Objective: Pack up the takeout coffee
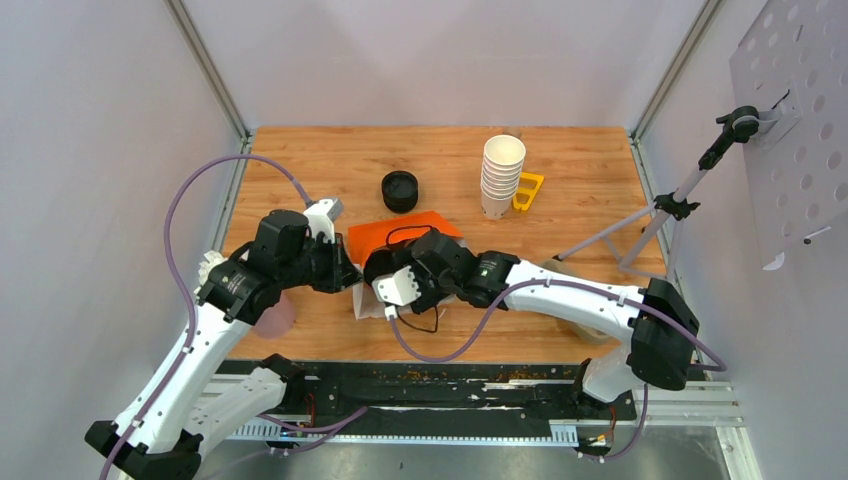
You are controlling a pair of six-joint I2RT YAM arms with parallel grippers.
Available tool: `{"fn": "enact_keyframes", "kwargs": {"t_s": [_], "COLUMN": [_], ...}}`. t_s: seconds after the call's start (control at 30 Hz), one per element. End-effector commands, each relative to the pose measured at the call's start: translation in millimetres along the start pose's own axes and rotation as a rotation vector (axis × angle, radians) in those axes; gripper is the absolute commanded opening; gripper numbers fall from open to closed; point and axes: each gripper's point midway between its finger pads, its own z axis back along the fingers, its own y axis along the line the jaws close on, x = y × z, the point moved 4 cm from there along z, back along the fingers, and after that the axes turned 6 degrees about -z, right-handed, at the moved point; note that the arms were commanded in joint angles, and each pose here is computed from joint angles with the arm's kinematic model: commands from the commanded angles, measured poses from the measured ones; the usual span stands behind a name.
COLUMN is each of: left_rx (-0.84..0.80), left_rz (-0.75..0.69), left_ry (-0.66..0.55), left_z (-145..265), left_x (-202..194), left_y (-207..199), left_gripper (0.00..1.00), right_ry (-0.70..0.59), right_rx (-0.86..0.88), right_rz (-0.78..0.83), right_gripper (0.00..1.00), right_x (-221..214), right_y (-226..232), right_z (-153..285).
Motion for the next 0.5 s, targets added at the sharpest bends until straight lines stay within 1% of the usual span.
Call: {"fn": "enact_keyframes", "kwargs": {"t_s": [0.0, 0.17, 0.3, 0.47], "left_rx": [-0.031, -0.040, -0.040, -0.043], "left_rz": [-0.020, -0.013, -0.013, -0.005], "left_ry": [-0.033, -0.022, -0.024, -0.016], "left_z": [1.3, -1.1, -0.7, -1.6], "left_x": [8.4, 5.5, 5.4, 2.5], "left_y": [-5.0, -5.2, -5.2, -5.1], "left_gripper": [0.00, 0.00, 0.00, 0.00], "right_ry": [-0.056, -0.027, -0.048, -0.034], "right_rx": [-0.082, -0.102, -0.117, -0.140], "right_rz": [-0.020, -0.033, -0.047, -0.052], "right_gripper": [0.71, 0.71, 0.72, 0.71], "right_x": [4.9, -1.7, -1.6, -5.1], "right_y": [-11.1, -8.7, -7.1, -7.3], "right_z": [3.9, 2.6, 1.7, -2.1]}}
